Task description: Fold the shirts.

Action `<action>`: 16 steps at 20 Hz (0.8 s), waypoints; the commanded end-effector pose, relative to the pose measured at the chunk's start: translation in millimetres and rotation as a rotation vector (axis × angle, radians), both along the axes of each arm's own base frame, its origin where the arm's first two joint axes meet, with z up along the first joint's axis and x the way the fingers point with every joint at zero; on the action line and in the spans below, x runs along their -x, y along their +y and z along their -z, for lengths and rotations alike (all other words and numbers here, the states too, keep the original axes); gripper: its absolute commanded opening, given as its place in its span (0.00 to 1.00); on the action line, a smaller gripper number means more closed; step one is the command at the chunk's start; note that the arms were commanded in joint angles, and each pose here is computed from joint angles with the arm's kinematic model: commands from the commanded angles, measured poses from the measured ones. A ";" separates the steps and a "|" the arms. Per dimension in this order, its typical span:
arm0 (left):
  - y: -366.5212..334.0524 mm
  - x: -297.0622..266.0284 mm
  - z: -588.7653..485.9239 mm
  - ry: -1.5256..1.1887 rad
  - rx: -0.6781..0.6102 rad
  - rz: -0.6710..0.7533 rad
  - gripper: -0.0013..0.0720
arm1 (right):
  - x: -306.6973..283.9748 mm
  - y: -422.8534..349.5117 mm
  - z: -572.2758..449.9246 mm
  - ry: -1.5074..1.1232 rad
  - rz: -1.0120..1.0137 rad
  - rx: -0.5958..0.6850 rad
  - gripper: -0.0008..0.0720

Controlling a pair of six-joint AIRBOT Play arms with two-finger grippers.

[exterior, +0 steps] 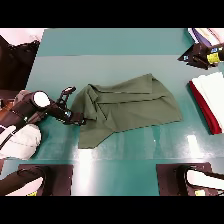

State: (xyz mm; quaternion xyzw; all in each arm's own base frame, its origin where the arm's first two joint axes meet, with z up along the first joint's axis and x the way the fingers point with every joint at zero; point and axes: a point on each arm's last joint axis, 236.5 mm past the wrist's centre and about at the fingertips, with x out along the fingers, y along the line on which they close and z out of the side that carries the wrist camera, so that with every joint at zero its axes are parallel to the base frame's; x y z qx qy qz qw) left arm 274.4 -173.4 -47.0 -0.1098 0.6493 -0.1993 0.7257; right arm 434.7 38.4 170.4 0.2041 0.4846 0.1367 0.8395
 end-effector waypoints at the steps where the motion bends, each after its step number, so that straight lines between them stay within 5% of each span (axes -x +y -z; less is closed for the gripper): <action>1: 3.6 -14.8 18.5 -0.038 -0.024 -0.068 0.70 | 8.7 2.2 3.4 0.032 -0.025 0.003 0.83; 11: -7.6 -33.4 29.9 -0.058 0.027 -0.120 0.69 | 16.3 4.1 6.7 0.059 -0.051 0.007 0.83; 13: -7.7 -34.3 29.7 -0.063 0.027 -0.119 0.16 | 22.9 5.6 9.2 0.082 -0.072 0.010 0.83; 14: -8.4 -34.4 29.2 -0.062 0.031 -0.121 0.05 | 26.2 6.2 10.5 0.095 -0.080 0.011 0.83; 16: -10.0 -30.3 25.2 -0.042 0.030 -0.098 0.05 | 33.4 6.2 13.2 0.119 -0.102 0.016 0.83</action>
